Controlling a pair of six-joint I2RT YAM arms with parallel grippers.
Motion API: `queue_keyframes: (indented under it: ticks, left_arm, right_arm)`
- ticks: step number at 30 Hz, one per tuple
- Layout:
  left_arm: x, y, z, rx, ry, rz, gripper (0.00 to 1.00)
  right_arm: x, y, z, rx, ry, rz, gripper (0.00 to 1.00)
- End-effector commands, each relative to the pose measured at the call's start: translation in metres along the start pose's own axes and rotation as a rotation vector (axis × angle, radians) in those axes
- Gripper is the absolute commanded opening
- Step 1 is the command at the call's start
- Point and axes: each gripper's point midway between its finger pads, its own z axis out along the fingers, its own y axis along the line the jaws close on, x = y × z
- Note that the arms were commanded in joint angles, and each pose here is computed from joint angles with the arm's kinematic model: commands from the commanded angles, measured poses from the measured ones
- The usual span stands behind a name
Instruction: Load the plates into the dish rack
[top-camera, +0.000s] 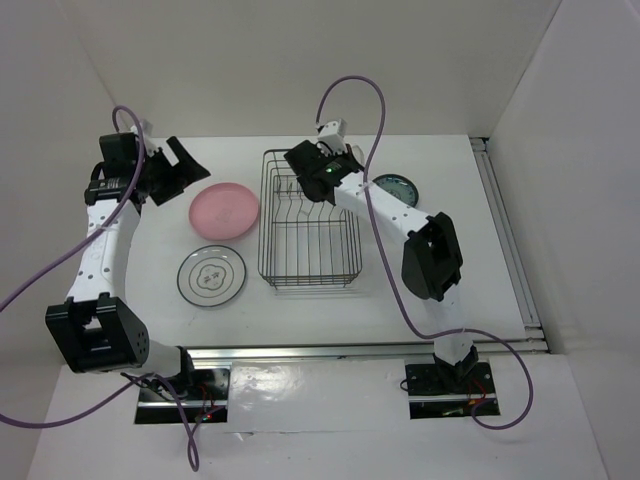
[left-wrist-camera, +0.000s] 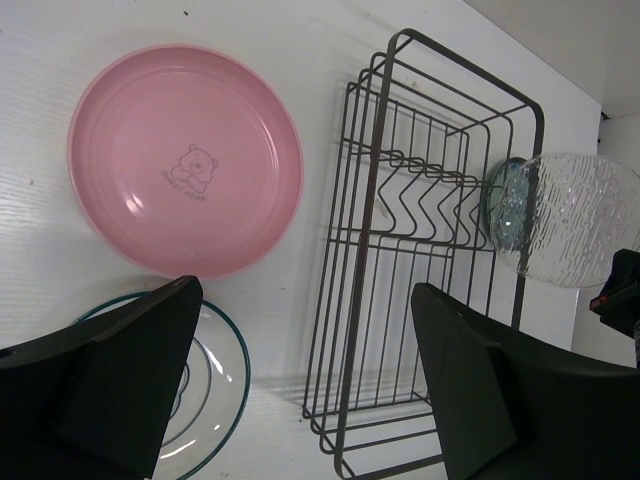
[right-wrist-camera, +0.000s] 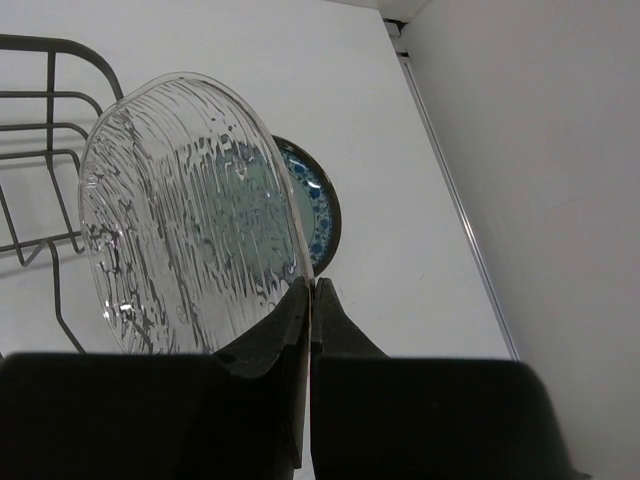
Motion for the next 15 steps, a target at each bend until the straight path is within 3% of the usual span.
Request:
queue_keyframes:
  ticks: [1,15]
  left_arm:
    - [-0.008,-0.008,-0.011,0.034,-0.039,0.043,1.0]
    - [-0.009,-0.006,-0.012,0.036,-0.04,0.038,1.0]
  right_arm:
    - [-0.012,-0.002,-0.006,-0.005,-0.022,0.032,0.02]
    - [-0.001,0.022,-0.008,-0.019,-0.022,-0.016,0.03]
